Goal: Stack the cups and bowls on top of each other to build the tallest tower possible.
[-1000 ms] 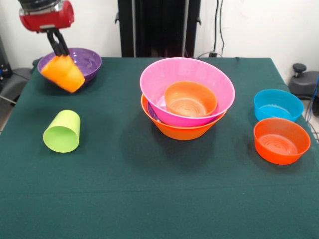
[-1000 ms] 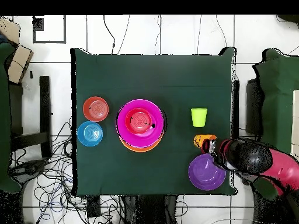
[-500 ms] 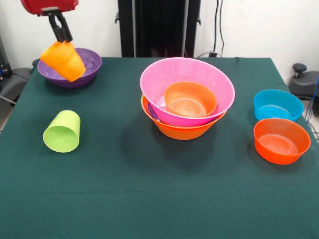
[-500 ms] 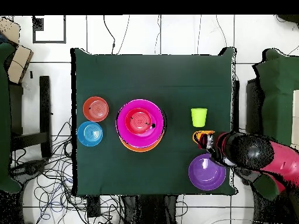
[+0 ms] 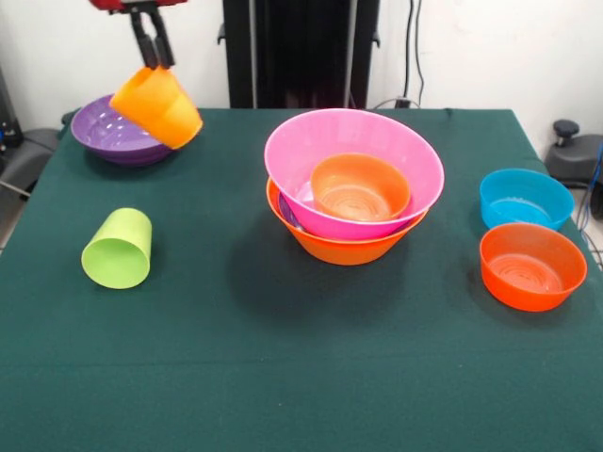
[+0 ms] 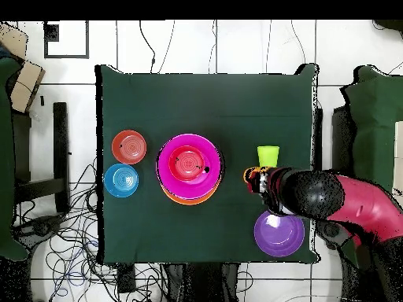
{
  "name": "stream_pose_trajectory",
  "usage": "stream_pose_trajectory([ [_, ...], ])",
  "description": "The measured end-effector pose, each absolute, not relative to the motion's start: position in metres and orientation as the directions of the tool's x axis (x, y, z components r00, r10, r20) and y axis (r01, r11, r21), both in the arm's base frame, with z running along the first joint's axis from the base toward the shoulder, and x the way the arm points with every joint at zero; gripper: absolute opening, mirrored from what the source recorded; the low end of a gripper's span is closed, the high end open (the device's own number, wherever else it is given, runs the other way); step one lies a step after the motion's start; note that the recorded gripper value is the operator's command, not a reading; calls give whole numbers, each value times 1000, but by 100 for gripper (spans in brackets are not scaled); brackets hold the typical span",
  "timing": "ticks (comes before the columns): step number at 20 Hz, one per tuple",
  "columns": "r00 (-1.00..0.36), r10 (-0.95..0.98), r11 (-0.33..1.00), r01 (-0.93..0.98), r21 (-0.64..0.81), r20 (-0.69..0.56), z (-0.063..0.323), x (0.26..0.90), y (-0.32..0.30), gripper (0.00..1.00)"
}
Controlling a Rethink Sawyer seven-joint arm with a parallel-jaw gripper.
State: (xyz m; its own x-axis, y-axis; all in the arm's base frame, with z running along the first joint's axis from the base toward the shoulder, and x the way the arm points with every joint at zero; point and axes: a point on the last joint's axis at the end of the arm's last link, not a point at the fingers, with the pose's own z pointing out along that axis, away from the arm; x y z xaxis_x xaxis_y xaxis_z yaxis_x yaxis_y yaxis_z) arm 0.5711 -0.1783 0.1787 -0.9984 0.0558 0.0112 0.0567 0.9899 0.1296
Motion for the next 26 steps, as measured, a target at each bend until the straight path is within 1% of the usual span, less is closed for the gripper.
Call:
stream_pose_trajectory([
  [7, -998, 63, 991, 65, 114, 21, 184, 572, -144, 0],
  [21, -988, 153, 984, 153, 90, 4, 168, 549, -109, 0],
  [26, -983, 182, 980, 183, 77, 18, 169, 537, -75, 0],
])
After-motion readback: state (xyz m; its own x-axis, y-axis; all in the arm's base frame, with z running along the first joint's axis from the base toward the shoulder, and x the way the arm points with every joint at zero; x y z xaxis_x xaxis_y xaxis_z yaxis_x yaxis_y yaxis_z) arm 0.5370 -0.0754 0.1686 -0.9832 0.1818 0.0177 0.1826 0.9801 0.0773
